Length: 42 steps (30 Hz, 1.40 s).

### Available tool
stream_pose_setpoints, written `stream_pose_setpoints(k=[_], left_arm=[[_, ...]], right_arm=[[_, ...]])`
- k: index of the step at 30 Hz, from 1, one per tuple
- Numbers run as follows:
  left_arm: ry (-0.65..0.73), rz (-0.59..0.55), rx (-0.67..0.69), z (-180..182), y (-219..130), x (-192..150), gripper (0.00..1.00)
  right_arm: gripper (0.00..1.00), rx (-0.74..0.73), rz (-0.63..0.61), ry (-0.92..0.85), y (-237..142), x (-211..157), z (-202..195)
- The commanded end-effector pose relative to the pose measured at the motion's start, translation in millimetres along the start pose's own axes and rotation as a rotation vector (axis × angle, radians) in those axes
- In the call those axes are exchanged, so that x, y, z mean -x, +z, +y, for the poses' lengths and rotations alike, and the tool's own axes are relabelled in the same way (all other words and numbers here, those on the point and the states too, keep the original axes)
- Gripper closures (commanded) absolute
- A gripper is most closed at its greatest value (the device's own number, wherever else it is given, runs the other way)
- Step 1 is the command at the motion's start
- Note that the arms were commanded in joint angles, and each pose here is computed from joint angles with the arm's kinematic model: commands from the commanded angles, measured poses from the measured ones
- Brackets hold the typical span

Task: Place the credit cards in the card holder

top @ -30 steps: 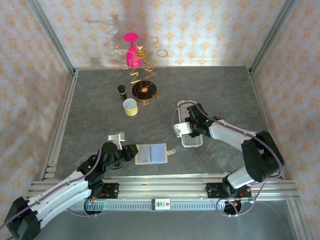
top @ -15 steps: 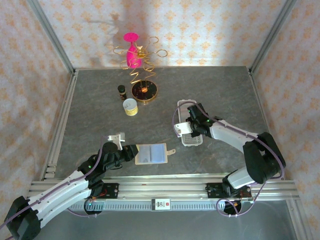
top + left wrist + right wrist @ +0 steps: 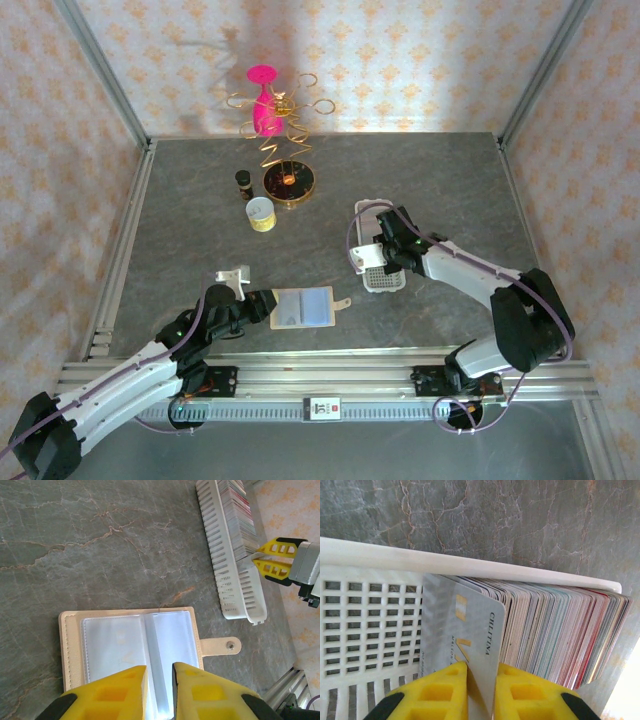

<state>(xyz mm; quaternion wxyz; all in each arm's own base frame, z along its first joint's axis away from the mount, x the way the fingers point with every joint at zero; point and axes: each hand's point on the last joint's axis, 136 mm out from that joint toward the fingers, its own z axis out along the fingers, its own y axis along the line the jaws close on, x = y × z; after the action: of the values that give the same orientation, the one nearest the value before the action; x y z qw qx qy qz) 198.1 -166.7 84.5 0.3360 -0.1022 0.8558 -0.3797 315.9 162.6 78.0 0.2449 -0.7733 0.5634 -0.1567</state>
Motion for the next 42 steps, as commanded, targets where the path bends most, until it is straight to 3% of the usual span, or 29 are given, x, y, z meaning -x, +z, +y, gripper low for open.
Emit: stream_pose_setpoints(k=[1,12,22,27,30,34,38,42], left_arm=[[0.005,0.009,-0.025,-3.4,0.6,-2.9,0.79],[-0.003,0.015,-0.028,-3.7,1.1,-4.1,0.79],[-0.019,-0.003,-0.048,-8.4,-3.0,-0.2,0.82],[-0.018,-0.009,-0.021,-7.0,-5.1,2.9,0.78],[-0.011,-0.006,0.017,-2.6,-6.0,4.0,0.70],[0.011,0.014,0.063,-1.9,-7.5,5.7,0.64],[0.007,0.053,0.103,-0.5,-4.4,3.2,0.62],[-0.004,0.074,0.127,1.0,0.5,-0.8,0.62]], right_arm=[[0.85,-0.046,0.028,0.030,-6.9,-7.6,-8.9],[0.87,0.018,-0.040,0.115,-18.9,2.5,9.7],[1.00,0.087,-0.194,0.231,-49.2,28.7,25.5],[1.00,0.077,-0.221,0.308,-65.3,36.2,24.5],[1.00,0.002,-0.289,0.466,-85.9,48.9,-0.1],[1.00,-0.057,-0.477,0.739,-123.1,74.8,-37.8],[1.00,-0.053,-0.705,1.103,-152.7,97.1,-70.6],[1.00,0.039,-0.783,1.474,-154.3,99.2,-84.4]])
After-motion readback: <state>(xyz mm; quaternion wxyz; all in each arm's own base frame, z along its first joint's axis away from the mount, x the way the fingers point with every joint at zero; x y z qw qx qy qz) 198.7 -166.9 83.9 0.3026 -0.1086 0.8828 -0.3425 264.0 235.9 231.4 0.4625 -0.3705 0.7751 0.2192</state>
